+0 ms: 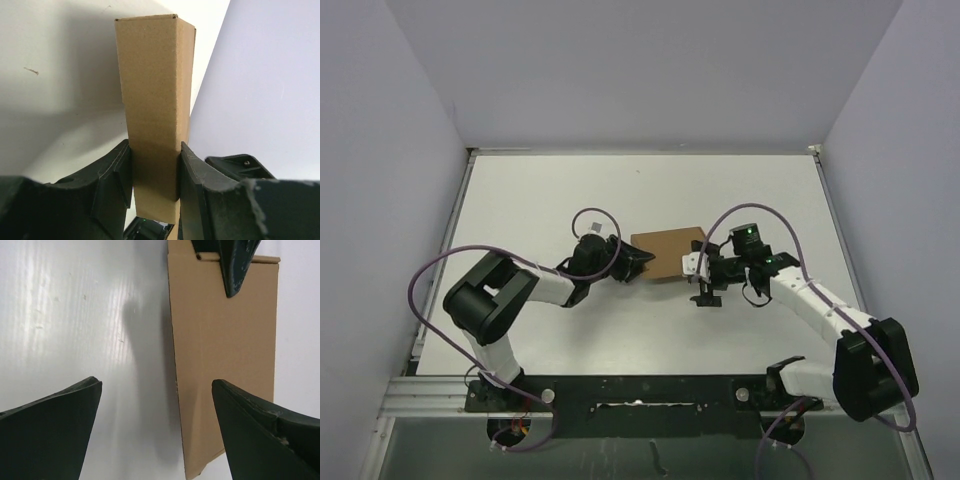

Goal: Fold the paper box

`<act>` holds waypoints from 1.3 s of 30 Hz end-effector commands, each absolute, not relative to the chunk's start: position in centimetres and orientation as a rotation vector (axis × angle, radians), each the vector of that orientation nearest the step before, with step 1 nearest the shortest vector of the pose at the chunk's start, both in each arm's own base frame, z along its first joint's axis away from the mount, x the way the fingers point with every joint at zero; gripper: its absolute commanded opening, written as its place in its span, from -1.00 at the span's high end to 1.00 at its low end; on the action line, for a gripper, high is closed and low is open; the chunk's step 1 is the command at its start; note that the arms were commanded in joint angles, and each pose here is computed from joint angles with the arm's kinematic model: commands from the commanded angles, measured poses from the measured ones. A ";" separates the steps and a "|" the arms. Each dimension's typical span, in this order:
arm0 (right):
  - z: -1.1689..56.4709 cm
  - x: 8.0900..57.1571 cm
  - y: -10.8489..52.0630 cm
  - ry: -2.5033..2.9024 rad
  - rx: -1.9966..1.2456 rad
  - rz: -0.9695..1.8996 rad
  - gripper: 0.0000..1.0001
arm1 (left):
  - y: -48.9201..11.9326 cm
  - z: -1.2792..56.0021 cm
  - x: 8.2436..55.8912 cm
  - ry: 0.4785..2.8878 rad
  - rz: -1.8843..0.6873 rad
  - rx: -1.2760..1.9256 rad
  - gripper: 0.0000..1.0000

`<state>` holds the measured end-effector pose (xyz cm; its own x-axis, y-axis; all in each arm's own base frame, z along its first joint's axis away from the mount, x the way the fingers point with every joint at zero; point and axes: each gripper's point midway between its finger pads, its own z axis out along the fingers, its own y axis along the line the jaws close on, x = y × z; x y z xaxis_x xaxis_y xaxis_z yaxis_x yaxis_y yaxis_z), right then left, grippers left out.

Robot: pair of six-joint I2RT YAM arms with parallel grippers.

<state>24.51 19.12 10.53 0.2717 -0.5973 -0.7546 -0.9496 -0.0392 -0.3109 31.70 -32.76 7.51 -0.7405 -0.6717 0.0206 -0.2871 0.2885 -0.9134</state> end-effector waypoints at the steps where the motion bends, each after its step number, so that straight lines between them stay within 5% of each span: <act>1: 9.7 27.8 19.8 1.224 -1.883 0.205 -0.97 | -32.4 10.9 32.8 2.144 -1.506 -0.937 0.56; 12: 7.7 32.2 21.2 1.185 -1.901 -0.231 -0.72 | -32.4 12.3 33.0 2.134 -1.550 -0.963 0.56; 26: 8.2 33.4 22.6 1.100 -1.854 -0.367 -0.08 | -32.7 13.6 32.8 2.114 -1.619 -0.947 0.43; 30: 8.9 33.5 22.7 1.101 -1.824 -0.363 0.10 | -32.7 14.2 32.7 2.093 -1.637 -0.934 0.29; 39: 10.6 33.6 22.8 1.146 -1.747 -0.312 0.21 | -32.2 16.0 32.4 2.054 -1.637 -0.895 -0.47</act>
